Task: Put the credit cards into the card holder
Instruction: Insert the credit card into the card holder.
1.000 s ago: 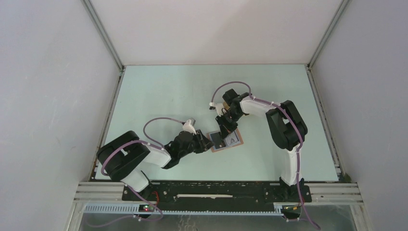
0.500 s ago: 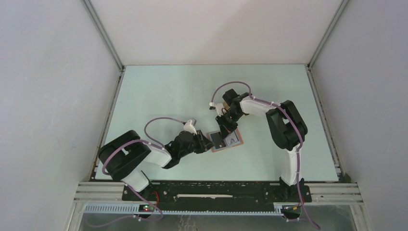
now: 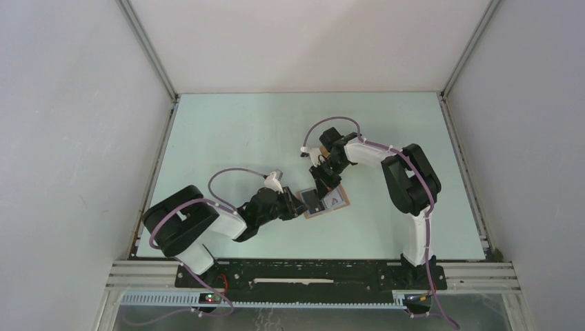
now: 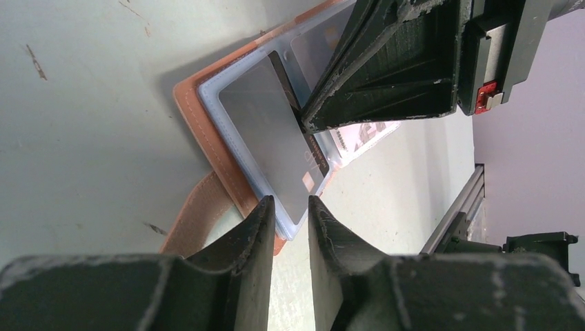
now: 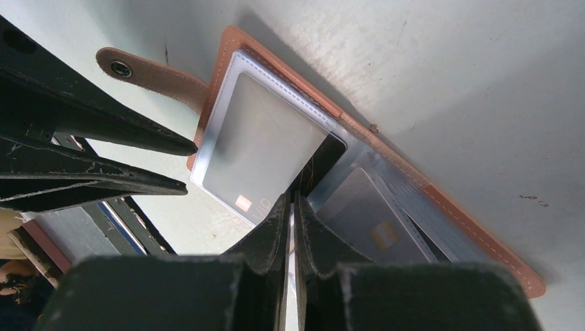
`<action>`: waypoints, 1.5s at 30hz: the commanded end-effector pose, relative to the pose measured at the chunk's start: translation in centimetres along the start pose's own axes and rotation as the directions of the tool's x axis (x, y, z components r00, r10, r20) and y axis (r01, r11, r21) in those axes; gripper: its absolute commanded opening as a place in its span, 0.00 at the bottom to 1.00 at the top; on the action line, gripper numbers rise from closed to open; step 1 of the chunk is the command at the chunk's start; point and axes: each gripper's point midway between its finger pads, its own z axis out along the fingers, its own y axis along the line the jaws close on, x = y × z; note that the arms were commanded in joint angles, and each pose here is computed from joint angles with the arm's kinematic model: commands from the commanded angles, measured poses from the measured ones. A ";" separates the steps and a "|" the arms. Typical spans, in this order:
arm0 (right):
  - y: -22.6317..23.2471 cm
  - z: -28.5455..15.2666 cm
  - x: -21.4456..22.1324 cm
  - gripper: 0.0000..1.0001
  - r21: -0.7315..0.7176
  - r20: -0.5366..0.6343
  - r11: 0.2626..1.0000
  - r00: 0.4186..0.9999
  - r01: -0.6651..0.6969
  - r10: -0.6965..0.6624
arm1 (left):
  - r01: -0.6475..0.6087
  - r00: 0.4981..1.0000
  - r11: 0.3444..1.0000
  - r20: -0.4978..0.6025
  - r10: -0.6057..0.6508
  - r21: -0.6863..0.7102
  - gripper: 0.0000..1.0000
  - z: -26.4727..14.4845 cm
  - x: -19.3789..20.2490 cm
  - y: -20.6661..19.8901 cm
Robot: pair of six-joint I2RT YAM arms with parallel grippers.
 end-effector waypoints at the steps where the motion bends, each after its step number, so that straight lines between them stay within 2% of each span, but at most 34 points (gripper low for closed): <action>1: 0.1 -0.9 -0.9 0.12 0.007 0.026 1.000 1.000 0.015 -0.015 | -0.007 0.999 0.995 0.049 0.002 0.096 0.29 0.9 -1.8 -3.2; 24: 1.3 -4.7 -2.5 0.24 -0.028 0.143 0.999 0.989 0.043 -0.039 | 0.056 0.996 0.986 0.054 -0.065 0.156 0.29 1.3 -2.1 -3.6; 45: 2.1 -7.2 -3.1 0.24 -0.054 0.215 0.996 0.975 0.077 -0.063 | 0.053 0.996 0.981 0.062 -0.066 0.186 0.30 2.0 -2.8 -4.8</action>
